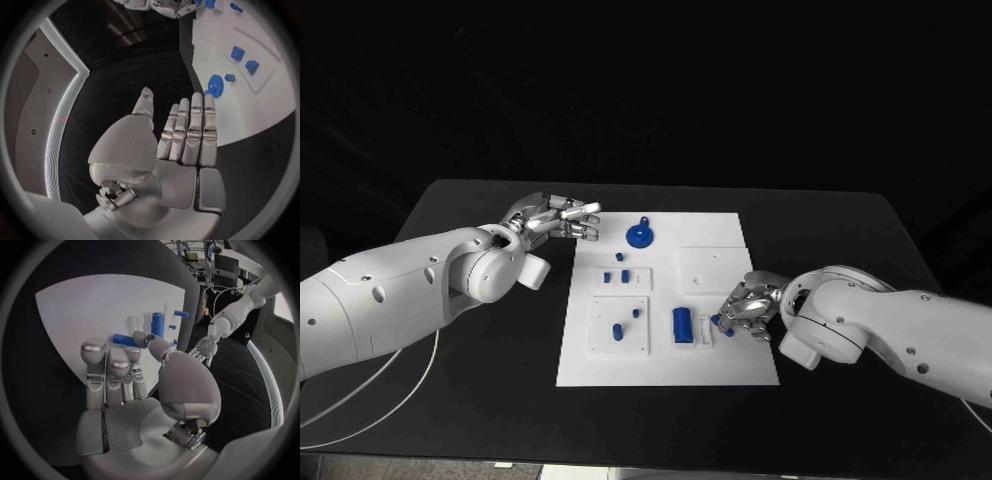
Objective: Assemble the parts on the task board
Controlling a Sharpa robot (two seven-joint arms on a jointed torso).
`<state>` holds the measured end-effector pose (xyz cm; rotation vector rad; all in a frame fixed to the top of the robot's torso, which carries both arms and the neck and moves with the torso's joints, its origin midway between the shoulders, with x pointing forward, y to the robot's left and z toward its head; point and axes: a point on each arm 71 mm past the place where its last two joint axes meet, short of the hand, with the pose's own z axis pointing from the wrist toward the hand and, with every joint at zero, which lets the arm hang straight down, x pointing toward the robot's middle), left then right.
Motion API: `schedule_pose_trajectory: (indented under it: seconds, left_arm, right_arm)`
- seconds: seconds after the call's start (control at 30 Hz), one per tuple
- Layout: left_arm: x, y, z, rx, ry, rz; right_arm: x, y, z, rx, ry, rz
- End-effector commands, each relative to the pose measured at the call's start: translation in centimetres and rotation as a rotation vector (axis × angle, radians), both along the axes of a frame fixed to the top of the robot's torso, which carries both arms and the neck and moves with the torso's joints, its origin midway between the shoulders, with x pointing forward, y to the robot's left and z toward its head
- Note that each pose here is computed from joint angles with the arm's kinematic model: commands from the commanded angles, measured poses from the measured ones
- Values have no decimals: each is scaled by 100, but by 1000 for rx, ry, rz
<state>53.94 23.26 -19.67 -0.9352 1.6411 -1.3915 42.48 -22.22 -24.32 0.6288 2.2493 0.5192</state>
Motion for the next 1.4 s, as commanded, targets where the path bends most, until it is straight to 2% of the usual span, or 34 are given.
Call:
schedule_pose_trajectory:
  seconds: [0.03, 0.4, 0.73, 1.4]
  left_arm:
    - [-6, -23, 2, -2, 3, -20]
    - [-5, -25, -1, 1, 6, -24]
    - [-2, -30, -3, 2, 8, -25]
    - [-1, -28, -8, 5, 12, -28]
  right_arm:
    - [3, 29, 15, 62, 4, -27]
    - [7, 24, -13, 20, 43, -24]
    - [1, 57, -22, -64, 45, 22]
    - [9, 168, -23, -89, 36, 63]
